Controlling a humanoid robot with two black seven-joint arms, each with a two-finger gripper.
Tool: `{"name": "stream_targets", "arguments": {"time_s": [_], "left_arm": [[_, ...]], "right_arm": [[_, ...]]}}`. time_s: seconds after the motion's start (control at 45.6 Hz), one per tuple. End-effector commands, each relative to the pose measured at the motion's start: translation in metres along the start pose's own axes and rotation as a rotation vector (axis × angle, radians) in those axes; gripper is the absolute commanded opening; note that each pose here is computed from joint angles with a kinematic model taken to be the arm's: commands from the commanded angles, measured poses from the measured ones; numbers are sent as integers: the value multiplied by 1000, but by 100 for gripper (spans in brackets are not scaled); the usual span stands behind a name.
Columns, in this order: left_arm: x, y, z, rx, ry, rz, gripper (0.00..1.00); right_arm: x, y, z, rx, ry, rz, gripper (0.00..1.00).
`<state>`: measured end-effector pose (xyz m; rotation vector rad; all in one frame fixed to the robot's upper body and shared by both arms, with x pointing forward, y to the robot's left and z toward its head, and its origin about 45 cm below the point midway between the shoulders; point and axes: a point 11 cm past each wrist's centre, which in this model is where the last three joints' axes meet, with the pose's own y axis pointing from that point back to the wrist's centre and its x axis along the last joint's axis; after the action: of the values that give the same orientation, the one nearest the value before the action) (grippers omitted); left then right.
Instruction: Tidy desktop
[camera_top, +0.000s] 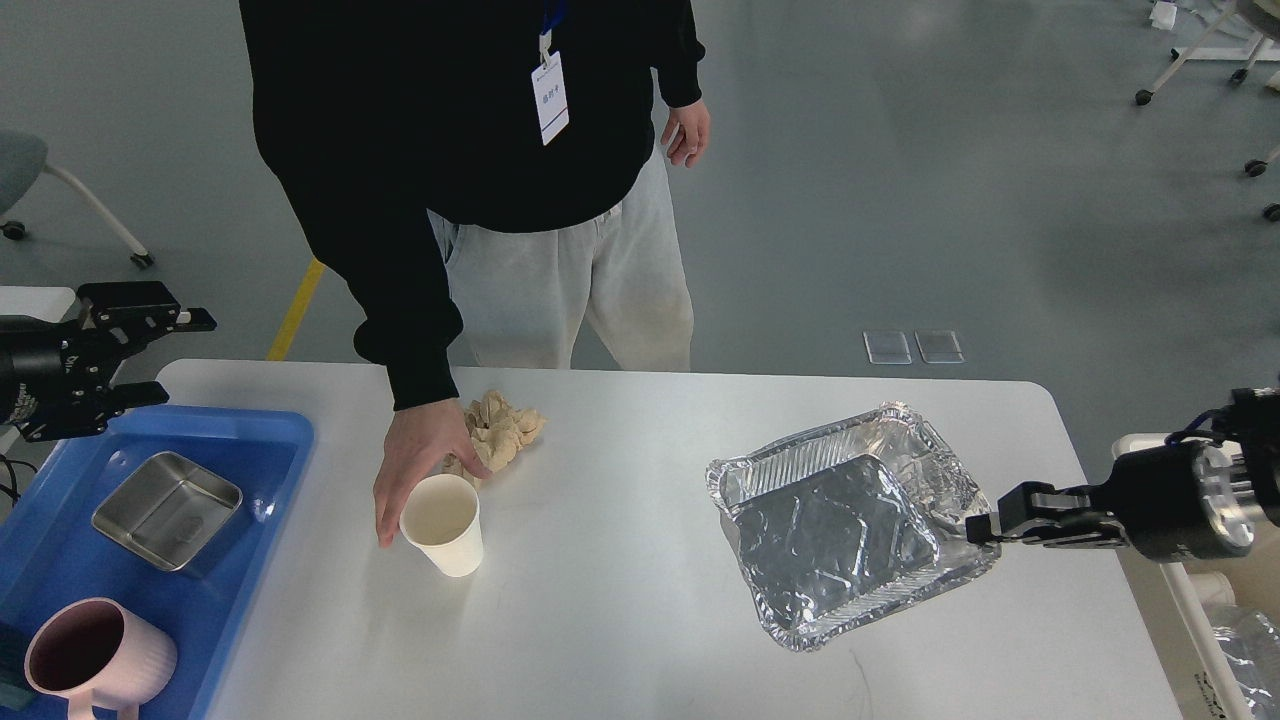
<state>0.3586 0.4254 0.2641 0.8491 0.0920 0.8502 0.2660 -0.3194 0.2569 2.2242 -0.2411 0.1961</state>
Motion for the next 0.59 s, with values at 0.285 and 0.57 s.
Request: {"name": "stream_targets", "arguments": {"time_s": [0.285, 0.57], "left_arm": [[-48, -70, 5, 35, -242, -19, 96], [-101, -108, 1, 32, -440, -112, 94]], "right_arm": [[-5, -8, 2, 5, -9, -12, 0], [-7, -11, 7, -3, -19, -17, 0]]}}
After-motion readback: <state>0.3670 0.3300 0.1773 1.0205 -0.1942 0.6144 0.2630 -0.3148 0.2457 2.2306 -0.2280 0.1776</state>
